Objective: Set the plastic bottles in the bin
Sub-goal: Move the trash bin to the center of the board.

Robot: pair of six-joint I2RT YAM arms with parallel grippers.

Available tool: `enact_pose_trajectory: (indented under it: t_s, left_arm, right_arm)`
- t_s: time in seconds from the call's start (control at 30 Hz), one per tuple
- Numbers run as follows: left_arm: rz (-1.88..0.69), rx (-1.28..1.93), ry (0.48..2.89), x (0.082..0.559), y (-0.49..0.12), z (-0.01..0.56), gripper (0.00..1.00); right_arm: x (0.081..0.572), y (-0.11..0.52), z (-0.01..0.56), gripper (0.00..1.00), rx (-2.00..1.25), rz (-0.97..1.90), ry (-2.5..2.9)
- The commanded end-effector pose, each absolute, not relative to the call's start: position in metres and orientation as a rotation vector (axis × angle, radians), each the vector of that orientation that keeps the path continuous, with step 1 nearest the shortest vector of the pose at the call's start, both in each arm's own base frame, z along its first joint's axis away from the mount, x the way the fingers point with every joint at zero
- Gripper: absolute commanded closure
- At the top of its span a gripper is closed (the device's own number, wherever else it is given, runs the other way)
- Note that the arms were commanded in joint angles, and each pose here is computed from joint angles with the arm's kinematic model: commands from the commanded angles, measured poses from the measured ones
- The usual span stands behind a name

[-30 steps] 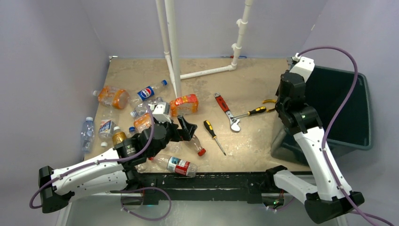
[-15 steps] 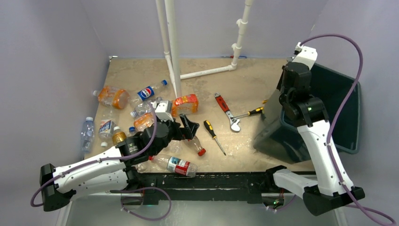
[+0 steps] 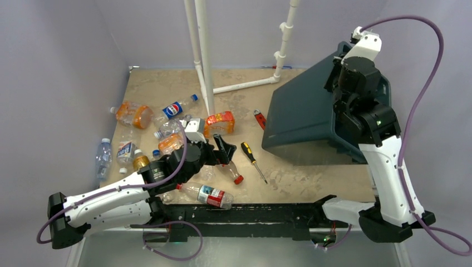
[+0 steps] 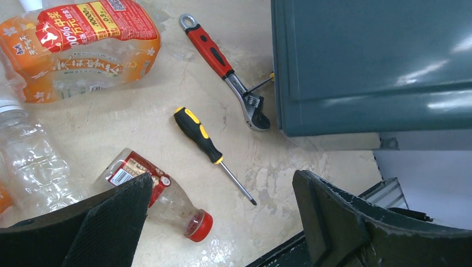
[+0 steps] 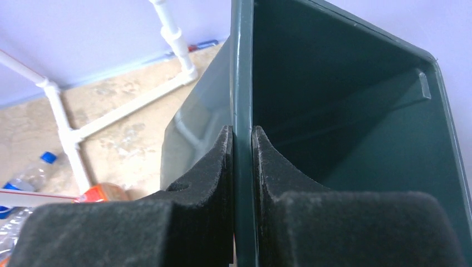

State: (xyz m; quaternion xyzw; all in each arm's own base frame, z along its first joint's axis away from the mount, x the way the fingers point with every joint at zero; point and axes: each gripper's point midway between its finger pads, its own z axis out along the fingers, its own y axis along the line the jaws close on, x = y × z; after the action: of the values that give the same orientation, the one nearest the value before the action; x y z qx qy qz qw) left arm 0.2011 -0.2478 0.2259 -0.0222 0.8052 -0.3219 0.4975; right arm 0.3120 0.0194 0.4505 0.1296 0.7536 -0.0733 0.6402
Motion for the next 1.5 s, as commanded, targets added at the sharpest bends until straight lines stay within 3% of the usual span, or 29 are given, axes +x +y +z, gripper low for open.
enact_pose_trajectory:
  t_s: [0.0,0.53,0.8,1.47]
  left_arm:
    - [-0.802,-0.065,1.908,0.205,-0.252,0.248,0.03]
    - [-0.749,-0.067,1.913,0.205,-0.240,0.253,0.03]
    - [-0.749,-0.081,1.923,0.201,-0.232,0.243,0.03]
    - [-0.696,-0.075,1.951,0.201,-0.227,0.225,0.03]
  right_arm:
    - [0.306,0.016,0.523,1.00,0.366,-0.137,1.511]
    - [0.347,0.013,0.595,1.00,0.489,-0.216,1.209]
    - [0.381,0.022,0.598,1.00,0.499,-0.288,1.128]
    - [0.455,0.037,0.523,1.00,0.439,-0.346,1.246]
